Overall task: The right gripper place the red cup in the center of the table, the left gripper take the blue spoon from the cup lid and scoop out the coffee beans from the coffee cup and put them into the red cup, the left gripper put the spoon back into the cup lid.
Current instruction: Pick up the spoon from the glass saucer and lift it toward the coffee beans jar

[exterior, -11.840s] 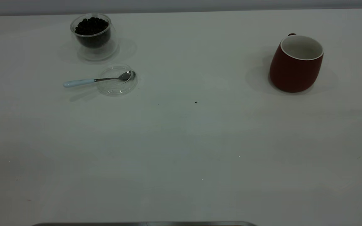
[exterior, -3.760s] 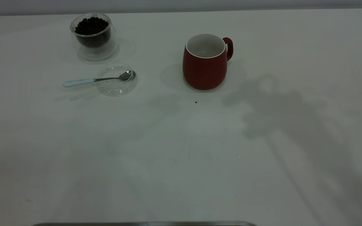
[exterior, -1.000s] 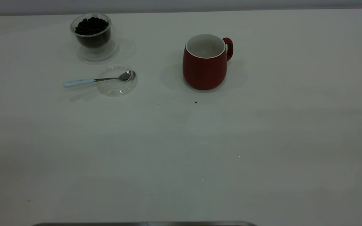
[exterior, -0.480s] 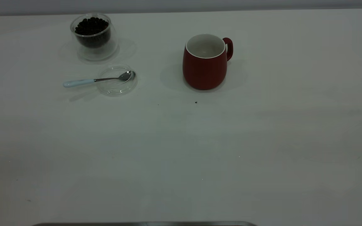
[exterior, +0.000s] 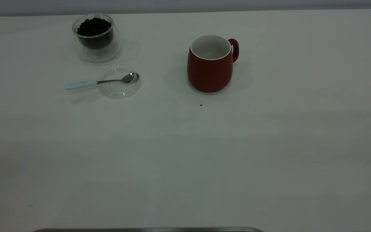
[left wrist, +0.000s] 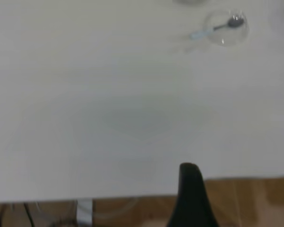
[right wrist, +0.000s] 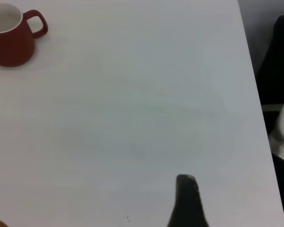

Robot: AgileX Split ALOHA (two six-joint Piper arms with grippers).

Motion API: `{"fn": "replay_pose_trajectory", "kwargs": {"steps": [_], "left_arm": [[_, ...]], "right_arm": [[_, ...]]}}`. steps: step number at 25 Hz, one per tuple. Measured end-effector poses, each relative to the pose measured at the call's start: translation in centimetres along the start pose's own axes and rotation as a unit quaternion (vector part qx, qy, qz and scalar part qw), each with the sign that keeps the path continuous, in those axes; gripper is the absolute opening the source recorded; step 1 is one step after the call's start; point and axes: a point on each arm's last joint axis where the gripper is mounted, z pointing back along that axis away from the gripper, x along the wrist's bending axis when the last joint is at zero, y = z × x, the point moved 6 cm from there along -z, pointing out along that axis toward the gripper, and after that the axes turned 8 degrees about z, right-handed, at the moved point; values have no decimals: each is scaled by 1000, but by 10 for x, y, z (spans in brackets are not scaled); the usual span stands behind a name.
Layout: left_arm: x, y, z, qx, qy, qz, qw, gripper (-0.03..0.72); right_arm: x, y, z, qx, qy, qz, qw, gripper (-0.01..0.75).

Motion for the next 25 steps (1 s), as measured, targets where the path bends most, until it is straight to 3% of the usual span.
{"fn": "replay_pose_trajectory", "kwargs": {"steps": [7,15,20,25], "left_arm": [[-18,-66,-34,80,17,28,996,595],[-56,-148,-134,139,98,68,983,595],[-69,-173,-217,206,141,96,963,595],[-51,-180,-291,262,178,148,937,595]], "right_arm": [[0,0,0,0,0,0,1000,590],[0,0,0,0,0,0,1000,590],[0,0,0,0,0,0,1000,590],[0,0,0,0,0,0,1000,590]]}}
